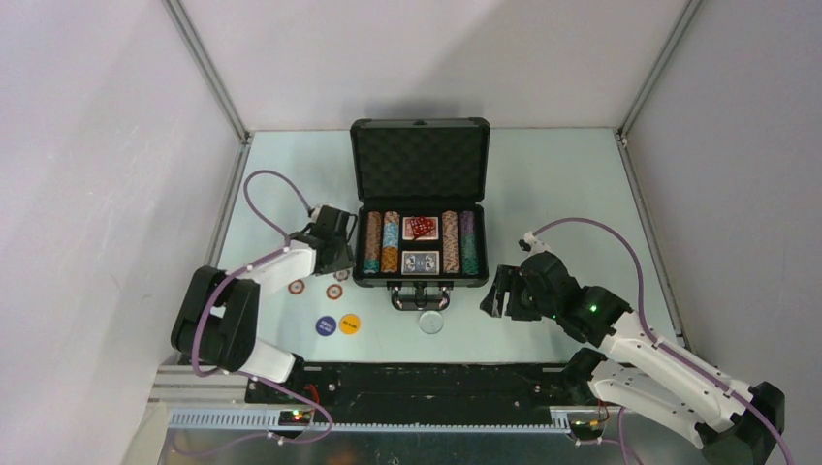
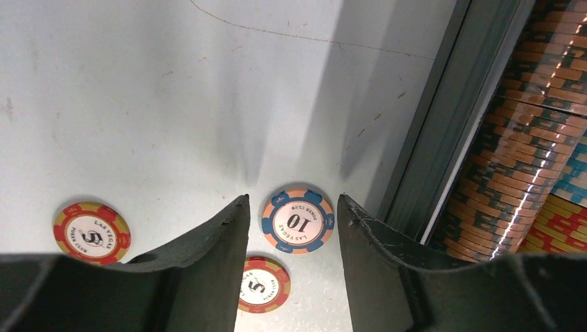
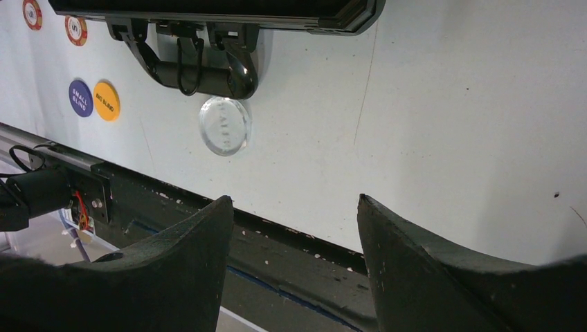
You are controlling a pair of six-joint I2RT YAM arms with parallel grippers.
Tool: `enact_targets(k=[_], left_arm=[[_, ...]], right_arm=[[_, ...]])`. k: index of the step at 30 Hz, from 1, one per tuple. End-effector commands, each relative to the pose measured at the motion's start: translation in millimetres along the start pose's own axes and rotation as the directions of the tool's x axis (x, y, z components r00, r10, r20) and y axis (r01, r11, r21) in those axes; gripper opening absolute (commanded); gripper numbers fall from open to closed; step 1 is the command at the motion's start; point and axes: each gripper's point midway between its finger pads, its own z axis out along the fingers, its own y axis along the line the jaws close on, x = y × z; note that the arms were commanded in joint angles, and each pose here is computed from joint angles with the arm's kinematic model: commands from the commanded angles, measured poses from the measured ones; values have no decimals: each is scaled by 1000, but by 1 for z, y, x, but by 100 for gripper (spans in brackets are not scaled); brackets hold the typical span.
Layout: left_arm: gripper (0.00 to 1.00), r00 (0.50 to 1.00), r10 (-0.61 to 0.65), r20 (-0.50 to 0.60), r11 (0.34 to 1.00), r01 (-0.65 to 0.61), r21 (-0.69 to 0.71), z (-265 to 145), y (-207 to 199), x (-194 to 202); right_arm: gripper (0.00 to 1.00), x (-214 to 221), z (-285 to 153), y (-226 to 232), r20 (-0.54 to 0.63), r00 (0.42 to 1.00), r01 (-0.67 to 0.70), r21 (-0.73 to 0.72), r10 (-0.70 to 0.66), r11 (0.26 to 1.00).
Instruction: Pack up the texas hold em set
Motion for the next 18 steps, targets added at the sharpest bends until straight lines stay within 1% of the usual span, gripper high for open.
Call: enact_targets(k=[1, 9, 18], left_arm=[[56, 996, 88, -11, 995, -88, 55, -7, -21, 6], [56, 982, 187, 5, 975, -186, 123, -13, -73, 3], [57, 978, 210, -7, 962, -206, 178, -16, -101, 9]], right_arm=[[70, -6, 0, 5, 26, 1000, 2, -13, -2, 1000], [70, -6, -1, 3, 27, 1000, -1, -7, 1, 1000], [70, -5, -1, 3, 28, 1000, -4, -3, 4, 1000]])
